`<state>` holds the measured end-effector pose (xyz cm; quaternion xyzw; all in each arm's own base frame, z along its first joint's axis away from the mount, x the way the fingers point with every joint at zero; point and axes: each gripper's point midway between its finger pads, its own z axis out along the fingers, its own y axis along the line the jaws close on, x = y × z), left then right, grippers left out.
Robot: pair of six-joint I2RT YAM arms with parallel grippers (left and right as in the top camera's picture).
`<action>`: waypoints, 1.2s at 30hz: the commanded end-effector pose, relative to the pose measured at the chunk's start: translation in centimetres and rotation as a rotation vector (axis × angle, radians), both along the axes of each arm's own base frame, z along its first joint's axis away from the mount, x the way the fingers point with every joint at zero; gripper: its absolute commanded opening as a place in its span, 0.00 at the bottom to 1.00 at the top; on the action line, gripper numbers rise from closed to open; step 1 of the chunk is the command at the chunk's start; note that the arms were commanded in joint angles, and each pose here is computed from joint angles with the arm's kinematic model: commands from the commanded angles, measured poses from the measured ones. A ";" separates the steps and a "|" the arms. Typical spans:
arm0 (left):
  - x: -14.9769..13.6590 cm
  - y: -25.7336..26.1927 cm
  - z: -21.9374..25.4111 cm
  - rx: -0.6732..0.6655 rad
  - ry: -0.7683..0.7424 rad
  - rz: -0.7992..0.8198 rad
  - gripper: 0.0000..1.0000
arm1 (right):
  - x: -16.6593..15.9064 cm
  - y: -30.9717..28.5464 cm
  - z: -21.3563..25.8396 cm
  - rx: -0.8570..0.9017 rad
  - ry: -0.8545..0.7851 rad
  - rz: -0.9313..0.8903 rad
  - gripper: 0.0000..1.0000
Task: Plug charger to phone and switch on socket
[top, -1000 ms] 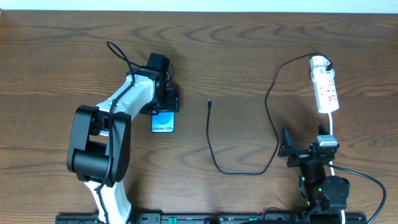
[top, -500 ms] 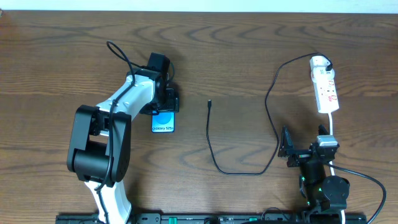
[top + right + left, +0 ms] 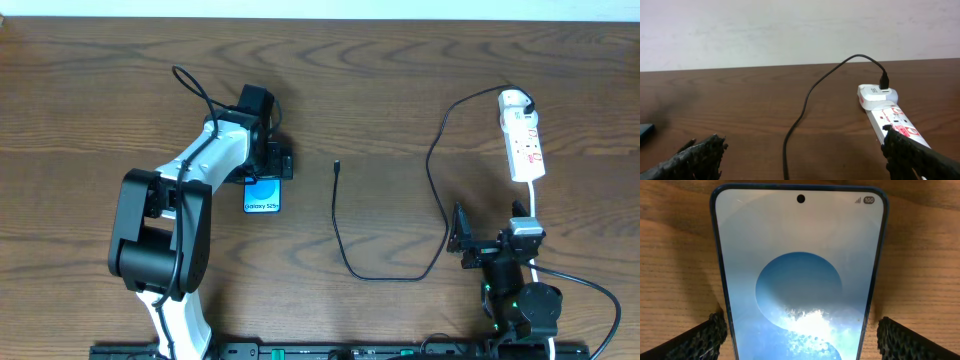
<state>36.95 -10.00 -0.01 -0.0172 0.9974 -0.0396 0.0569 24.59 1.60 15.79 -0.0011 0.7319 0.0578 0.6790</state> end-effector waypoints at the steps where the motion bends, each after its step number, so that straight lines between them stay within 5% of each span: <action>1: -1.4 0.3 -2.1 0.010 0.079 0.011 0.98 | 0.0 -0.1 0.0 -0.005 0.000 -0.007 0.99; 36: -1.8 -0.5 -2.2 0.112 0.054 0.017 0.98 | 0.0 -0.1 0.0 -0.005 0.000 -0.007 0.99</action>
